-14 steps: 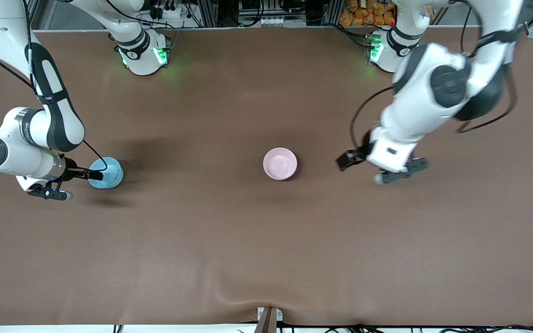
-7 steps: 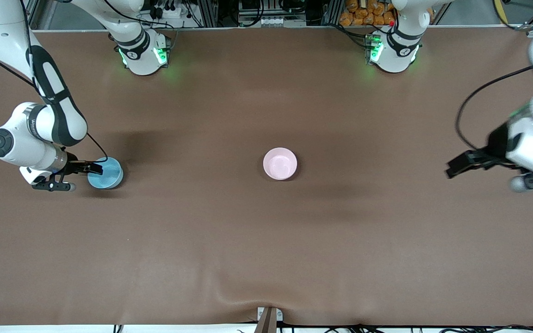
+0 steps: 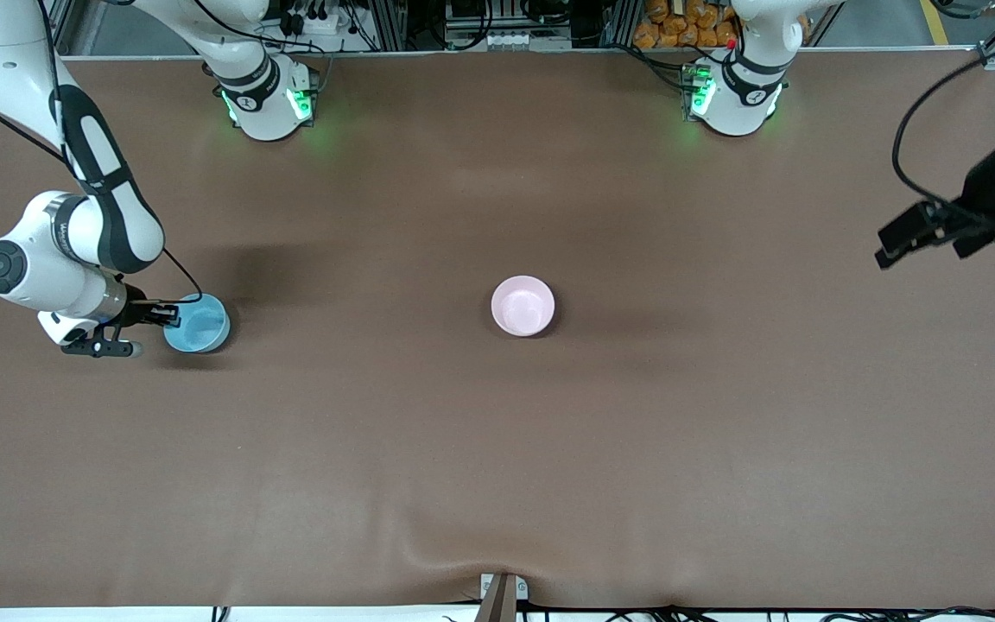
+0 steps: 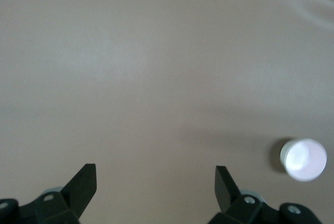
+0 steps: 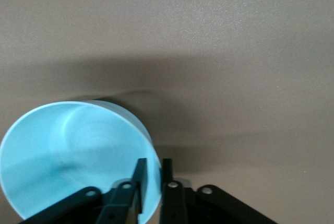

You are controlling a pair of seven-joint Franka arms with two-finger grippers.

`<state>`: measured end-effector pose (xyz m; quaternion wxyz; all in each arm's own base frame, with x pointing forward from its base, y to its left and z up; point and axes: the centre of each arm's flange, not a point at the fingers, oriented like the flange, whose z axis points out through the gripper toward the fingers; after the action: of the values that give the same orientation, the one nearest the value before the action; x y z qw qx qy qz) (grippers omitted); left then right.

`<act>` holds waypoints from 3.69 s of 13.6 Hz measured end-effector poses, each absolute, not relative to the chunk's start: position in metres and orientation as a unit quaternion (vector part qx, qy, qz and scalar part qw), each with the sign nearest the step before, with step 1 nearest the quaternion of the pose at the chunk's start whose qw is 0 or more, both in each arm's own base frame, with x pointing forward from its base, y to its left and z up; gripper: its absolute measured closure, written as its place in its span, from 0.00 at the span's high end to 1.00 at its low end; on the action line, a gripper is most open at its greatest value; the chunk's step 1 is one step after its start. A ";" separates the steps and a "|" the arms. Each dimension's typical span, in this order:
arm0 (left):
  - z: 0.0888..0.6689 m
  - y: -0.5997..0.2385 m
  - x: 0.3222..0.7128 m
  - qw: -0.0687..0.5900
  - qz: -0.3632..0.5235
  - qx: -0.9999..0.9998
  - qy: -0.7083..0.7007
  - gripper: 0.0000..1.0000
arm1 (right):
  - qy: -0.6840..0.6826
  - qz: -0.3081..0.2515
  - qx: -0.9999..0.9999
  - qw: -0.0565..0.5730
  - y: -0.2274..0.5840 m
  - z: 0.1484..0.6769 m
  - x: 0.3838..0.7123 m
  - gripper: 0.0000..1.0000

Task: Stack pink and blue bowls on white bowl
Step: 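Grasp the blue bowl rim with the right gripper while the left gripper withdraws, then lift and carry the blue bowl with the right gripper over the pink bowl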

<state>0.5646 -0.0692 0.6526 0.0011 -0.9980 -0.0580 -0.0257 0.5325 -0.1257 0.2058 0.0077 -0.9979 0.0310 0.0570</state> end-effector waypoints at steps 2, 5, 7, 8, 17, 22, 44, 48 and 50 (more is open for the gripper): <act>0.658 -0.072 0.552 0.010 -0.013 -0.998 -0.056 1.00 | 0.031 0.057 -0.998 0.008 -0.125 0.206 0.533 0.07; 0.663 -0.043 0.542 0.015 -0.011 -0.998 -0.061 1.00 | 0.028 0.049 -0.998 0.008 -0.123 0.215 0.535 0.03; 0.666 -0.018 0.538 0.015 -0.012 -0.998 -0.058 1.00 | 0.025 0.049 -0.998 0.009 -0.121 0.223 0.537 0.03; 0.669 -0.013 0.536 0.015 -0.015 -0.998 -0.060 1.00 | 0.020 0.050 -0.998 0.010 -0.117 0.232 0.540 0.03; 0.659 -0.015 0.536 0.016 -0.003 -0.998 -0.058 1.00 | -0.011 0.071 -0.996 0.060 -0.034 0.346 0.577 0.03; 0.648 -0.014 0.542 0.017 0.004 -0.998 -0.058 1.00 | -0.001 0.073 -0.996 0.056 0.022 0.379 0.590 0.03; 0.642 -0.009 0.541 0.017 0.007 -0.998 -0.063 1.00 | 0.114 0.040 -0.989 0.091 0.378 0.390 0.515 0.03; 0.641 -0.010 0.541 0.017 0.008 -0.998 -0.063 1.00 | 0.123 0.046 -0.987 0.088 0.419 0.366 0.502 0.03; 0.641 -0.010 0.541 0.017 0.008 -0.998 -0.062 1.00 | 0.135 0.034 -0.985 0.099 0.440 0.354 0.494 0.03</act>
<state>0.5411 -0.0101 0.6406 0.0170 -0.9979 -0.0620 0.0083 0.4941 0.4403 0.3539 0.0986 -0.9854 0.1346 0.0338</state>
